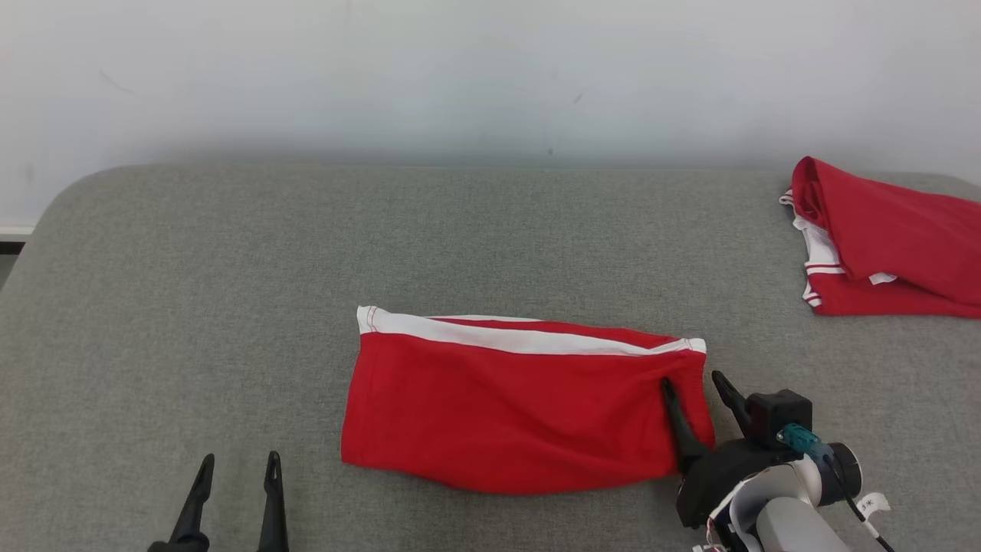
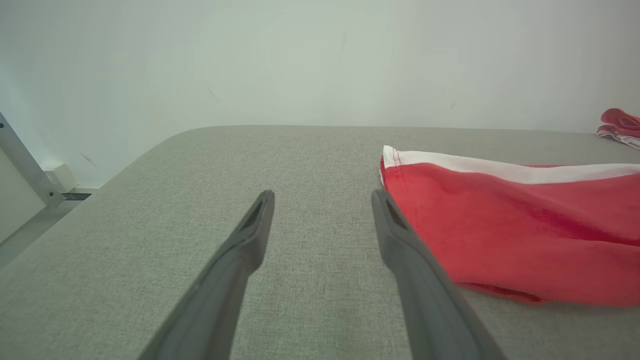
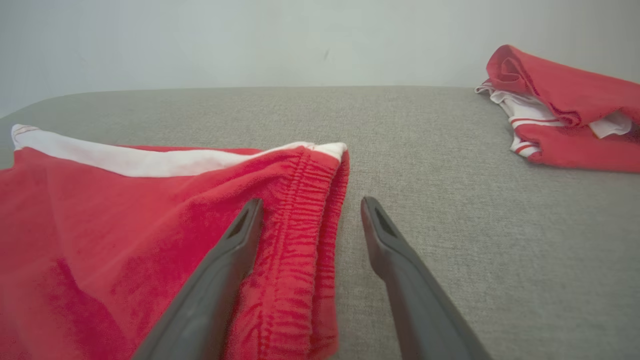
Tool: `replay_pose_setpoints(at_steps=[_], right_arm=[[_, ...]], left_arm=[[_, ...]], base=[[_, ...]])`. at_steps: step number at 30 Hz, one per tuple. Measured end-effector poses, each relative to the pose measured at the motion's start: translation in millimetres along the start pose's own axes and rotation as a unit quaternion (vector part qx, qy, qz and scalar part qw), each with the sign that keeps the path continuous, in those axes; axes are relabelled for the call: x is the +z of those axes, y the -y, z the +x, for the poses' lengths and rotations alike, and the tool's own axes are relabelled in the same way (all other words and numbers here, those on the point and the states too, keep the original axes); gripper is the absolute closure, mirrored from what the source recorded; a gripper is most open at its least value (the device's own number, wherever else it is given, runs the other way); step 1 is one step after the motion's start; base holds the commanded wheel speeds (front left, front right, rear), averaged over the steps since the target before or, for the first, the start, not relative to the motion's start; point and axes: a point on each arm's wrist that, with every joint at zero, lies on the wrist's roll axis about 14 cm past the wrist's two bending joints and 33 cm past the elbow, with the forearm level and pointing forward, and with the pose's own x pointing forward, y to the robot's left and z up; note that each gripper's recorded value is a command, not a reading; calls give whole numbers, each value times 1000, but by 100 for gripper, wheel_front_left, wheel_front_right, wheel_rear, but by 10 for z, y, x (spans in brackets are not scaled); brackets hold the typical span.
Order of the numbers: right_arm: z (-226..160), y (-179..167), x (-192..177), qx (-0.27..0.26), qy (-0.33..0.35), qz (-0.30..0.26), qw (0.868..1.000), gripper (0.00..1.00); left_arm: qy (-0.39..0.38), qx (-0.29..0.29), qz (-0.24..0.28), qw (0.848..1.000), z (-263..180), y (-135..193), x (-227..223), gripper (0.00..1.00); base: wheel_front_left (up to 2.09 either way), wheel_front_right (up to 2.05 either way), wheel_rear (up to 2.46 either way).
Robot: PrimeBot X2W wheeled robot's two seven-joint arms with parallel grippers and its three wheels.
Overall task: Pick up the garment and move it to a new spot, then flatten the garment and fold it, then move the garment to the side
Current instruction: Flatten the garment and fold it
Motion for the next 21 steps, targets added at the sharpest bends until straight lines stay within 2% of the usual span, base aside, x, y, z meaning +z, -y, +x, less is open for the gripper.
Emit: replay_pose_setpoints(at_steps=[8, 10, 16, 17, 18, 19, 21], right_arm=[[166, -9, -260, 0, -77, 12, 997, 0], [176, -39, -376, -1, -107, 32, 994, 0], [189, -124, -436, 1, -133, 70, 989, 0], [203, -161, -439, 3, -141, 86, 986, 56], [209, -183, -444, 5, -146, 93, 985, 70], [216, -206, -447, 7, -151, 100, 983, 100], [228, -252, -451, 12, -161, 114, 980, 100]], left_arm=[[-11, 10, 1, 1000, -57, -64, -68, 0], [-13, 15, 0, 1000, -79, -94, -77, 0], [-12, 15, 3, 1000, -95, -98, -73, 0], [-13, 15, 3, 1000, -93, -99, -76, 0], [-14, 15, 3, 1000, -92, -97, -82, 0], [-15, 14, 3, 1000, -90, -95, -86, 0], [-14, 14, 4, 1000, -83, -92, -85, 0]], base=[[0, 0, 0], [0, 0, 0], [0, 0, 0], [0, 0, 0], [0, 0, 0], [0, 0, 0], [0, 0, 0]])
